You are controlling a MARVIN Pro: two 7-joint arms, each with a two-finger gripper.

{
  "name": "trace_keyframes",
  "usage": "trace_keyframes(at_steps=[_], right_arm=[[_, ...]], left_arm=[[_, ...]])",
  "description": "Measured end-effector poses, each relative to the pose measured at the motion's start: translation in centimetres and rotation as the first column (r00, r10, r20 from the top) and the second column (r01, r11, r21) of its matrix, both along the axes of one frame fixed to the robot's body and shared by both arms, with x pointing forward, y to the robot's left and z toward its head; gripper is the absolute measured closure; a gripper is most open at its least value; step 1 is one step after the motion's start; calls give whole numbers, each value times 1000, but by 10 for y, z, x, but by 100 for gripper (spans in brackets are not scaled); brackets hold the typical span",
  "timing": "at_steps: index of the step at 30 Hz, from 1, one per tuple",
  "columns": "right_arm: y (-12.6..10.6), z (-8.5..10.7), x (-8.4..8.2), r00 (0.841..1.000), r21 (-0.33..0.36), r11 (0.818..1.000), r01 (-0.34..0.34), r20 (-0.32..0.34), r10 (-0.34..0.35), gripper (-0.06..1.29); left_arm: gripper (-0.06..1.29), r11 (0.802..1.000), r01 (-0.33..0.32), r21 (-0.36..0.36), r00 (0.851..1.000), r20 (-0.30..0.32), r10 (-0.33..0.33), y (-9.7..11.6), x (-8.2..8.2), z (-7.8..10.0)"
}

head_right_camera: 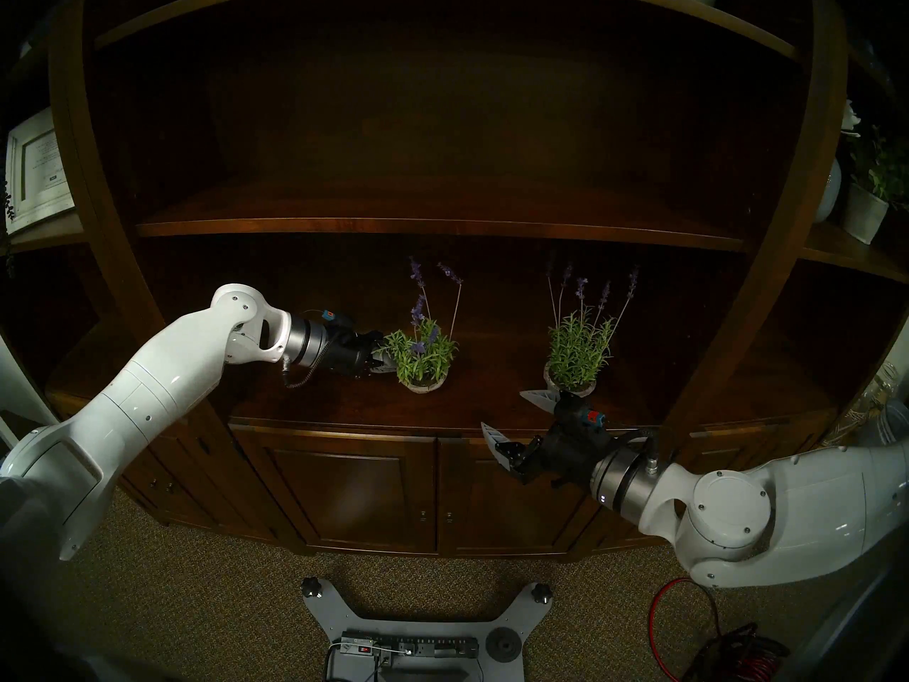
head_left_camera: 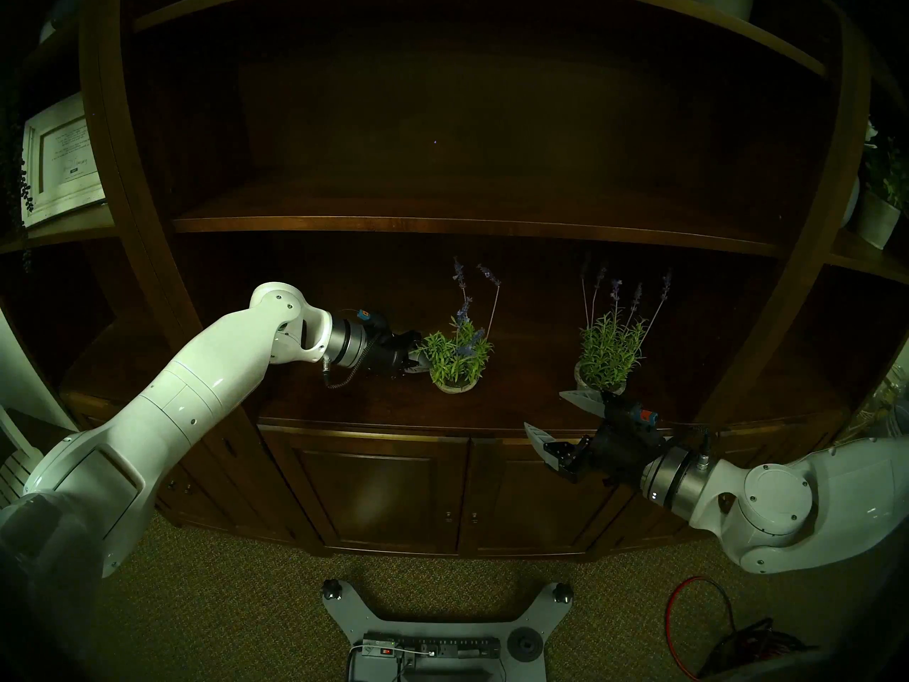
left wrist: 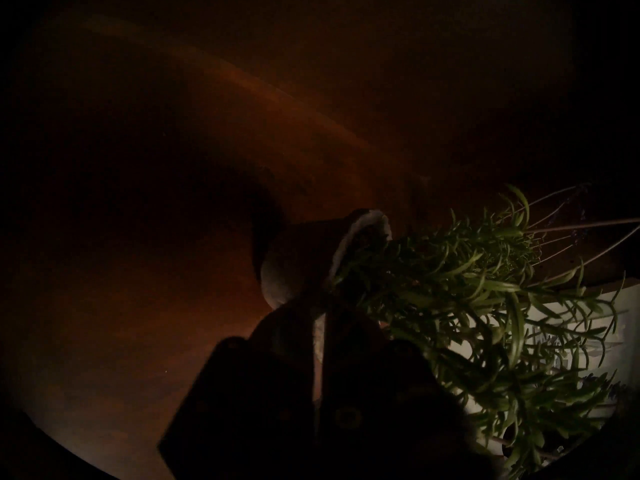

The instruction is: Place the fake decorative plant upright

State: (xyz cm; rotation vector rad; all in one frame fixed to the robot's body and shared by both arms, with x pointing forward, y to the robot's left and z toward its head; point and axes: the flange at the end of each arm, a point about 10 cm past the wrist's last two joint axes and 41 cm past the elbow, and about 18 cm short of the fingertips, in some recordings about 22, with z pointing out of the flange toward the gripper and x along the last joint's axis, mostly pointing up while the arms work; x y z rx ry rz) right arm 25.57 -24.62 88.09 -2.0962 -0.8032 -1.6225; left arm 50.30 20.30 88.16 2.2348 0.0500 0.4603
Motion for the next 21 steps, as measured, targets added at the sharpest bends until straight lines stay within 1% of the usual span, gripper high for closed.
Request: trace_keyframes(at_steps=[8, 16, 21], right_arm=[[0, 0, 0, 1000, 0, 1000, 0, 0, 0, -1], [0, 0, 0, 1000, 0, 1000, 0, 0, 0, -1], [0, 0, 0, 1000, 0, 1000, 0, 0, 0, -1]], left_arm=[[125, 999, -28, -23, 999, -38, 27, 1, 6, 0], [125, 998, -61, -31, 995, -85, 58, 5, 11, -3], [125, 997, -69, -32, 993, -100, 65, 5, 12, -3]])
